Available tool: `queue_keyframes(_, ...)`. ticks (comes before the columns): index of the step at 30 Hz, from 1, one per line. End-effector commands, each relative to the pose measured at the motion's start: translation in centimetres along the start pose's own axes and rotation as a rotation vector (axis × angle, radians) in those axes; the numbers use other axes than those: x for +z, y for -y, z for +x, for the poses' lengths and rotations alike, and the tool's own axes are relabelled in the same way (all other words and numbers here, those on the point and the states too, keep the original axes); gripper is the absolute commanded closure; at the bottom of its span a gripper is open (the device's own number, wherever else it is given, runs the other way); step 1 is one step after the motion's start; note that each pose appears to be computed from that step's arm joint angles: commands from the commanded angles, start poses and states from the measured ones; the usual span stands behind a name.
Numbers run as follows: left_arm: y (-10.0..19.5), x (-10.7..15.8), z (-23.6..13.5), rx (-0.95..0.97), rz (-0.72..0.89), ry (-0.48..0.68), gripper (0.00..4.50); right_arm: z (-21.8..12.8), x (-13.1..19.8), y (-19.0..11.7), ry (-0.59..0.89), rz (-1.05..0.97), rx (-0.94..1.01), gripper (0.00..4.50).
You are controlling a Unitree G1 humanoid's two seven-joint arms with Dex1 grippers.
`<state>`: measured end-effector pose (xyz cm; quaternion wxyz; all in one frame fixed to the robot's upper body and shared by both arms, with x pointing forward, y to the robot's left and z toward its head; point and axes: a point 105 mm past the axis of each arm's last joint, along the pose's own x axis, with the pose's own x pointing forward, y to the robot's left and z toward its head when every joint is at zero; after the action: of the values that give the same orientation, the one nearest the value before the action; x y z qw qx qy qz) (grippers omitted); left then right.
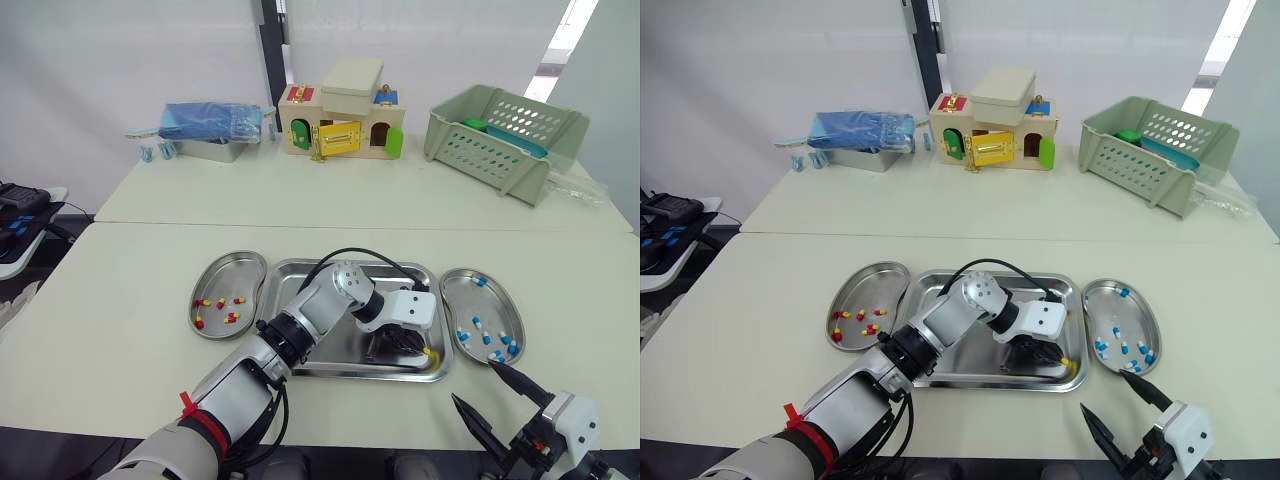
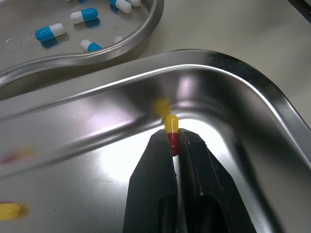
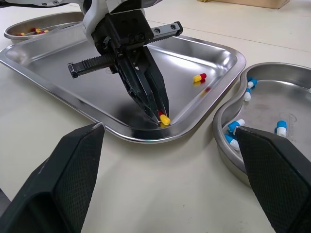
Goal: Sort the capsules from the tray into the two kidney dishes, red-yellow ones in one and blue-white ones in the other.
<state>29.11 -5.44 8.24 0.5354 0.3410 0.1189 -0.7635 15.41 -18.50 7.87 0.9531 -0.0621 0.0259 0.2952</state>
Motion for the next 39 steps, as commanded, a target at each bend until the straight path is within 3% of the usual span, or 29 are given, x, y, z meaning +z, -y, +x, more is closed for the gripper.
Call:
queue_keyframes(1, 0.0, 1.3, -1.3, 0.004, 0.020, 0.041, 4.48, -0.2, 1.1, -0.3, 0.032, -0.035, 0.015, 0.00)
queue_keyframes(10, 1.0, 0.6, -9.6, 0.161, -0.123, 0.092, 4.48, 0.0, 1.4, -1.5, 0.028, -0.070, 0.147, 0.00)
queue_keyframes(25, 3.9, -7.2, -20.8, 0.671, -0.471, -0.098, 4.48, 2.9, 2.5, -2.5, 0.090, -0.113, 0.510, 0.00)
queue_keyframes(30, 6.4, -10.3, -24.3, 0.801, -0.580, -0.200, 4.48, 3.3, 2.2, -2.3, 0.092, -0.095, 0.538, 0.00)
queue_keyframes(39, 8.4, -12.9, -27.4, 0.923, -0.673, -0.279, 4.48, 3.8, 2.2, -2.0, 0.119, -0.089, 0.539, 0.00)
